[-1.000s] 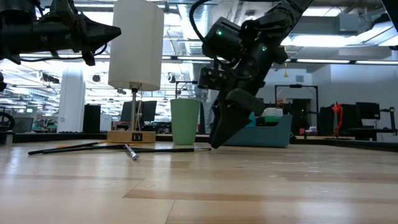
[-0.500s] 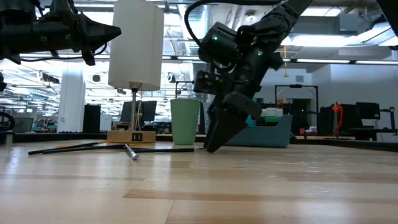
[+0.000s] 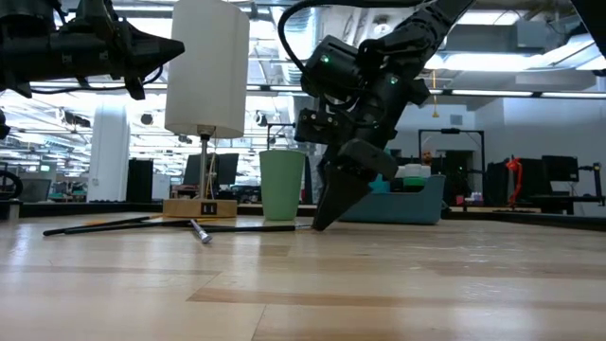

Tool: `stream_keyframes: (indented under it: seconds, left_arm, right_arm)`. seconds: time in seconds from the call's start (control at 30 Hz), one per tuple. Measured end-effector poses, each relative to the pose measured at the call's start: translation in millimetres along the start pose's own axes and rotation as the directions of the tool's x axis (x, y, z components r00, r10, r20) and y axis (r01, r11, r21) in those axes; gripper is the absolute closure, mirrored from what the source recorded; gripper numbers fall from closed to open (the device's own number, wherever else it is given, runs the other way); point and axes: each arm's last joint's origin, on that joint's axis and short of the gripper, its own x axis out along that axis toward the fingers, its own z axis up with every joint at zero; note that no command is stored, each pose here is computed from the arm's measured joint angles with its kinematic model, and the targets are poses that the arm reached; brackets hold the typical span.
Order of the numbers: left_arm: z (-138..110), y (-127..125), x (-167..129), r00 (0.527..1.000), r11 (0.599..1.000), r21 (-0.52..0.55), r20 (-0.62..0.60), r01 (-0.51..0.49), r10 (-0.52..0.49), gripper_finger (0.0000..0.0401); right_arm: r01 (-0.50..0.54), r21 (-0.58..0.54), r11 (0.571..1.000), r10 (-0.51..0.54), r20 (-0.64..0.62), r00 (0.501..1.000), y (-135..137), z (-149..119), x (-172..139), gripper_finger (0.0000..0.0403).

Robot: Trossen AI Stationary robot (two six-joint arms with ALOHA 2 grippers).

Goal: Pick & Place Paint Supplies
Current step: Put the right silver paint brush into the green cup

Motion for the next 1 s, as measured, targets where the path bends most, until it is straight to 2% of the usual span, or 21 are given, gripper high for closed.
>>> stream_keyframes:
  seconds: [0.17, 0.4, 0.53, 0.7, 0.8, 1.0]
  left_arm:
    - [0.0, 0.0, 0.0, 1.000, 1.000, 0.000, 0.000, 0.000, 0.000, 0.0399]
    - [0.0, 0.0, 0.0, 1.000, 1.000, 0.000, 0.000, 0.000, 0.000, 0.0399]
    - [0.0, 0.0, 0.0, 1.000, 1.000, 0.000, 0.000, 0.000, 0.000, 0.0399]
    - [-0.1, 0.0, 0.0, 1.000, 1.000, 0.000, -0.001, 0.000, 0.000, 0.0399]
    - [-0.1, 0.0, 0.0, 1.000, 1.000, 0.000, 0.000, 0.000, 0.000, 0.0399]
    - [0.0, 0.0, 0.0, 1.000, 1.000, 0.000, 0.000, 0.000, 0.000, 0.0399]
  right_arm:
    - [-0.002, 0.001, 1.000, 0.002, -0.032, 0.999, 0.7, -2.8, -0.2, 0.0397]
    - [0.004, -0.002, 1.000, -0.004, -0.065, 0.998, 7.8, -4.7, -7.7, 0.0400]
    - [0.015, 0.013, 1.000, -0.014, -0.105, 0.994, 7.9, -8.1, -25.8, 0.0402]
    - [0.107, 0.027, 0.994, -0.104, -0.093, 0.990, 4.3, -4.1, -66.2, 0.0402]
    - [0.158, 0.045, 0.986, -0.156, -0.044, 0.987, 2.5, -0.4, -89.7, 0.0402]
    - [0.338, 0.087, 0.937, -0.341, 0.019, 0.940, -5.1, 9.0, -136.1, 0.0403]
